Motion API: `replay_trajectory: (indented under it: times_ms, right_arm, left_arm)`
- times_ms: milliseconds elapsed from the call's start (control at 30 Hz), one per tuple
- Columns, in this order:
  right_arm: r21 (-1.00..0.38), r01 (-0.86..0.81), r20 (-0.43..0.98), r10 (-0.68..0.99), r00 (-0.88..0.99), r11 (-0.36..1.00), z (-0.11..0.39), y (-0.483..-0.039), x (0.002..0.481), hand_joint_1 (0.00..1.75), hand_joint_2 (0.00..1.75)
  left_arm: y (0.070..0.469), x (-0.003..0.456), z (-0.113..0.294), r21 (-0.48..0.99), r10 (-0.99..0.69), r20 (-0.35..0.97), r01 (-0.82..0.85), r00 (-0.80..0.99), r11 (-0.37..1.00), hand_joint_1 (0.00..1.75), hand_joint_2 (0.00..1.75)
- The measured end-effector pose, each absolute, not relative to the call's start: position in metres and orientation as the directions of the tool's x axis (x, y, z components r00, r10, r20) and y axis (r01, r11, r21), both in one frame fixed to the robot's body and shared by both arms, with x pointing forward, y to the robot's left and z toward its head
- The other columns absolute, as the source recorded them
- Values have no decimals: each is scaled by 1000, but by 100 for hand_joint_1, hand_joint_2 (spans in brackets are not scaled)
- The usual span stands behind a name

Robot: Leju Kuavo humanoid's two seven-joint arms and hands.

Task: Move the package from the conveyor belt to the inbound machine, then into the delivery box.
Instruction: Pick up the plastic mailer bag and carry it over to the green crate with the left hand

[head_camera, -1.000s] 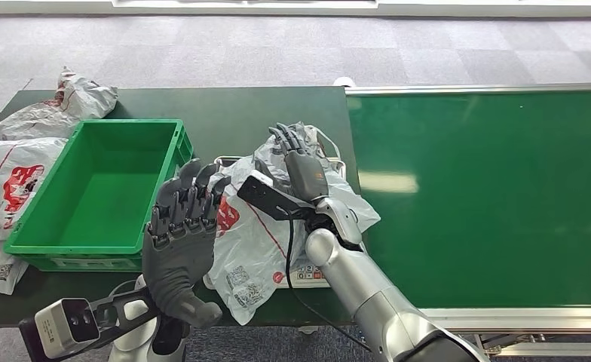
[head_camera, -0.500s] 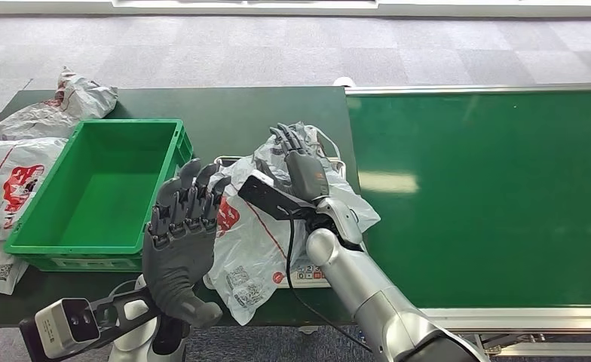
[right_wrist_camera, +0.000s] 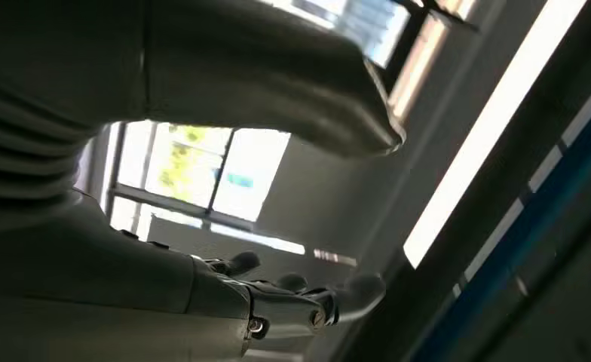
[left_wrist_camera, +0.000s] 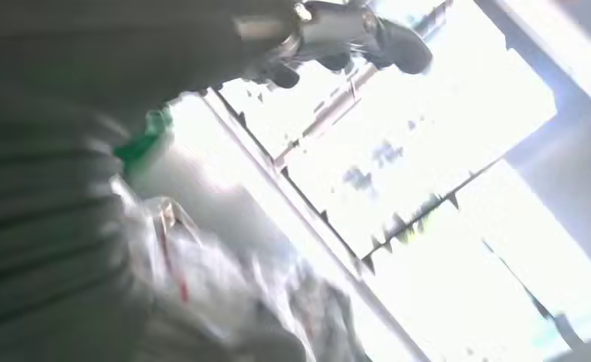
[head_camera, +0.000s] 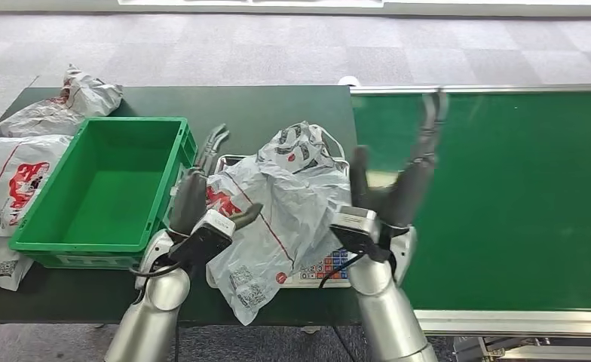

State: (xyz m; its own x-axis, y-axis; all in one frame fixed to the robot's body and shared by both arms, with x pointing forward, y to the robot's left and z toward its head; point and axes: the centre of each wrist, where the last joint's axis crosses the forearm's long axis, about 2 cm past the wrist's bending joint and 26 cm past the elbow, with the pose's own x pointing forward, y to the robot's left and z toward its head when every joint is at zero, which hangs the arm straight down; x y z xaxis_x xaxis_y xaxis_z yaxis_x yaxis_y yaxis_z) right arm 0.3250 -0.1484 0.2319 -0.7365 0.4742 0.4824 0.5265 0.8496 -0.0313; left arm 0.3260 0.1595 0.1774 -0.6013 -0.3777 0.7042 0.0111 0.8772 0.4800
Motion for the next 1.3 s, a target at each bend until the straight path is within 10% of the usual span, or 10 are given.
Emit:
replay_trajectory:
  times_ms: [333,1000,1300]
  right_arm:
    - [289,648,270,589,-761,705,305,-218,277,0,175]
    - [334,665,235,624,-745,668,315,-232,263,0,175]
    - [334,664,235,623,-746,669,315,-232,263,0,175]
  left_arm:
    - [159,345,167,534,-416,696,35,-585,845,0,175]
    - [143,373,174,712,-508,635,187,-582,677,0,175]
    - [114,381,162,862,-597,502,307,-626,403,0,175]
